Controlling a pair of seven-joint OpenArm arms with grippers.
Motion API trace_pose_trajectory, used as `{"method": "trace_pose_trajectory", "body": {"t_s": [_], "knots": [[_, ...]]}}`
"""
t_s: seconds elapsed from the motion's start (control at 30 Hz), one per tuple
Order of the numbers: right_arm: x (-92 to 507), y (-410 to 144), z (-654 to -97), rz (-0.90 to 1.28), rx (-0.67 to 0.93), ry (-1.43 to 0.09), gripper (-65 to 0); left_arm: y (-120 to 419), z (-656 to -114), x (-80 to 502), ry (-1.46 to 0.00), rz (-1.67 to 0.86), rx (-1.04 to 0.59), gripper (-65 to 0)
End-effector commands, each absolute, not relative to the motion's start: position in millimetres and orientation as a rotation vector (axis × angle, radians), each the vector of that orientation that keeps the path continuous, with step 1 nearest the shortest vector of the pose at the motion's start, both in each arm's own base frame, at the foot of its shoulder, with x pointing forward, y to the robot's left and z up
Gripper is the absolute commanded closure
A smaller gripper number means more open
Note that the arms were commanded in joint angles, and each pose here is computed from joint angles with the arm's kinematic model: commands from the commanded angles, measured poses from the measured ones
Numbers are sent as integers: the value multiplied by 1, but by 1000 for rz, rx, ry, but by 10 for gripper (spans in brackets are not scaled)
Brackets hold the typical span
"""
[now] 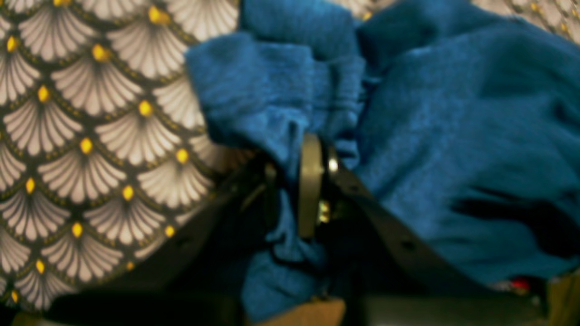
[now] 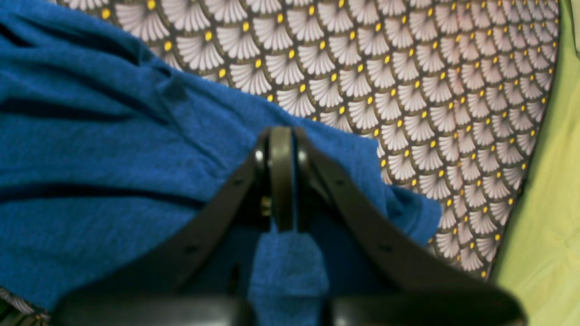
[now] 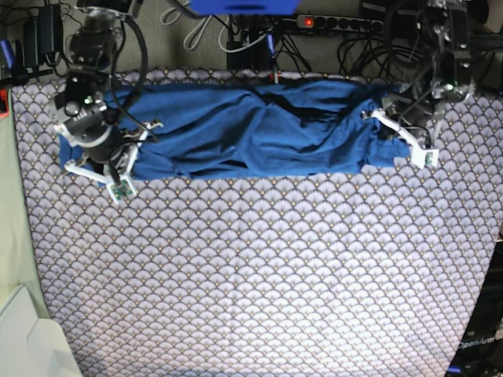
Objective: Fold the T-shirt properly
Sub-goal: 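Grasp the shirt's end edge with the left gripper, then fold the held end over toward the right gripper with the left gripper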
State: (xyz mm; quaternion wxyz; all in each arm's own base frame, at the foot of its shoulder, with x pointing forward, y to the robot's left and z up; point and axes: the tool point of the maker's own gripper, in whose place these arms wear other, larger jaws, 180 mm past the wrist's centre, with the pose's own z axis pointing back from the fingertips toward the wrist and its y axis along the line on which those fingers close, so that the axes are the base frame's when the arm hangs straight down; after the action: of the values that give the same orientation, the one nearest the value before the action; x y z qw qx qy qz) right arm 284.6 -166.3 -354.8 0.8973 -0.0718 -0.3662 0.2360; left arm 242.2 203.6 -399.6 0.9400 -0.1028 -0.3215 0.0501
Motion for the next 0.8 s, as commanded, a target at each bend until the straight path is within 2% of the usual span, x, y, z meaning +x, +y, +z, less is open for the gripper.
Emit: {"method": "trace_pose_trajectory", "body": {"t_s": [0.0,0.1,0.27,0.6,0.77], "knots": [[292,-166,-344,488,-156,-802,-10,203,-380,254,-727,84,-212,-2],[292,-166,-344,487,-157,-802,-10,191,-363,258,-773,58,-229,-2],[292,-167,-344,487,-159,-801,-10,187,-354,262,-797,244,-193,-2],[292,-182,-341,515,-203,-791,-10,110,-373,251,-690,298,-237,-2],[293,-183,-340,514,-206,-792,-10,90,-374,249,-658,340,-248,-1]]}}
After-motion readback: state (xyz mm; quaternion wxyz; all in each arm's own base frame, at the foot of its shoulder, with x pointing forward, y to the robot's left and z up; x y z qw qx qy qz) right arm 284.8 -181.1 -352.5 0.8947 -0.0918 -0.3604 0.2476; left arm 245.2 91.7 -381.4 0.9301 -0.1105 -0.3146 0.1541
